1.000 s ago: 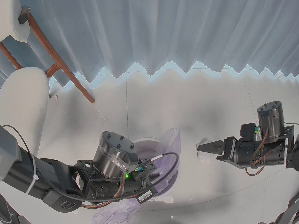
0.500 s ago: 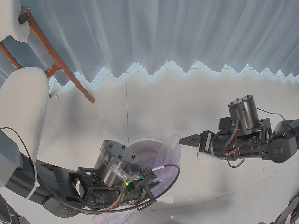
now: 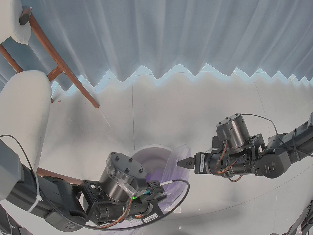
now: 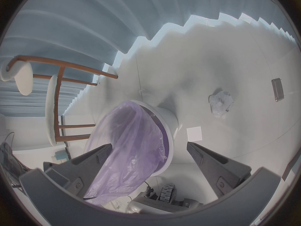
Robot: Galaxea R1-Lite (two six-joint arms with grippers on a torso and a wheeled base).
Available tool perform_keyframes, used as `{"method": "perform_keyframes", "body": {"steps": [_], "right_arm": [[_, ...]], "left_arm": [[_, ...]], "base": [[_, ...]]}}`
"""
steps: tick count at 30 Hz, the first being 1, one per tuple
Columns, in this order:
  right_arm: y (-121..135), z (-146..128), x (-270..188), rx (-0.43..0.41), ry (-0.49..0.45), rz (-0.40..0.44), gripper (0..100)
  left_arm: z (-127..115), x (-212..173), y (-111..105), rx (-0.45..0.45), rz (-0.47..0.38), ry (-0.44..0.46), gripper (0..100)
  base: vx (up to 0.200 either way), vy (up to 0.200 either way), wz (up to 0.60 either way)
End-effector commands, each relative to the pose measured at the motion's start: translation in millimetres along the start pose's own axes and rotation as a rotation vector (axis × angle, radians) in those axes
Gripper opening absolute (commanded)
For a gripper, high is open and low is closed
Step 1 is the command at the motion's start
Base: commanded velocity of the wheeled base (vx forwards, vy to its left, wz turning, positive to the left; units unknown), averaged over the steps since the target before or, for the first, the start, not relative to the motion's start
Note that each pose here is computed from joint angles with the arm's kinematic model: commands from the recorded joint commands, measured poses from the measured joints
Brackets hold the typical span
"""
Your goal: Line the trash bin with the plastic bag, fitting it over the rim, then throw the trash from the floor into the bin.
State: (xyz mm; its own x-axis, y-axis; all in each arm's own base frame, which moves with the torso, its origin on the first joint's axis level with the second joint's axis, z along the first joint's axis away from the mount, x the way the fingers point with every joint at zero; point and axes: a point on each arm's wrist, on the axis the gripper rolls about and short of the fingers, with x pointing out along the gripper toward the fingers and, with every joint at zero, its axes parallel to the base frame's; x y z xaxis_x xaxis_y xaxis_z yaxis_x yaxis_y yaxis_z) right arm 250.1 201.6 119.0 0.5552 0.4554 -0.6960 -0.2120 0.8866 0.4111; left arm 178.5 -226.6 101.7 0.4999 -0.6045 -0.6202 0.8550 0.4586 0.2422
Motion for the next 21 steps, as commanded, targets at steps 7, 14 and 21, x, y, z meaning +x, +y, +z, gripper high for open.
{"method": "perform_keyframes", "body": {"steps": [7, 14, 21], "right_arm": [[6, -29, -3, -0.042, 0.069, -0.006, 100], [6, -32, -2, -0.044, 0.066, -0.021, 100], [23, -36, 0, 0.037, 0.073, 0.014, 0]], "left_arm": [[2, 1, 0, -0.004, 0.003, -0.007, 0], [2, 0, 1, -0.015, 0.004, -0.007, 0], [5, 0, 0, -0.044, -0.004, -0.017, 0]], "base": [[0.0, 0.0, 0.0], [0.0, 0.0, 0.0], [0.0, 0.0, 0.0]]}}
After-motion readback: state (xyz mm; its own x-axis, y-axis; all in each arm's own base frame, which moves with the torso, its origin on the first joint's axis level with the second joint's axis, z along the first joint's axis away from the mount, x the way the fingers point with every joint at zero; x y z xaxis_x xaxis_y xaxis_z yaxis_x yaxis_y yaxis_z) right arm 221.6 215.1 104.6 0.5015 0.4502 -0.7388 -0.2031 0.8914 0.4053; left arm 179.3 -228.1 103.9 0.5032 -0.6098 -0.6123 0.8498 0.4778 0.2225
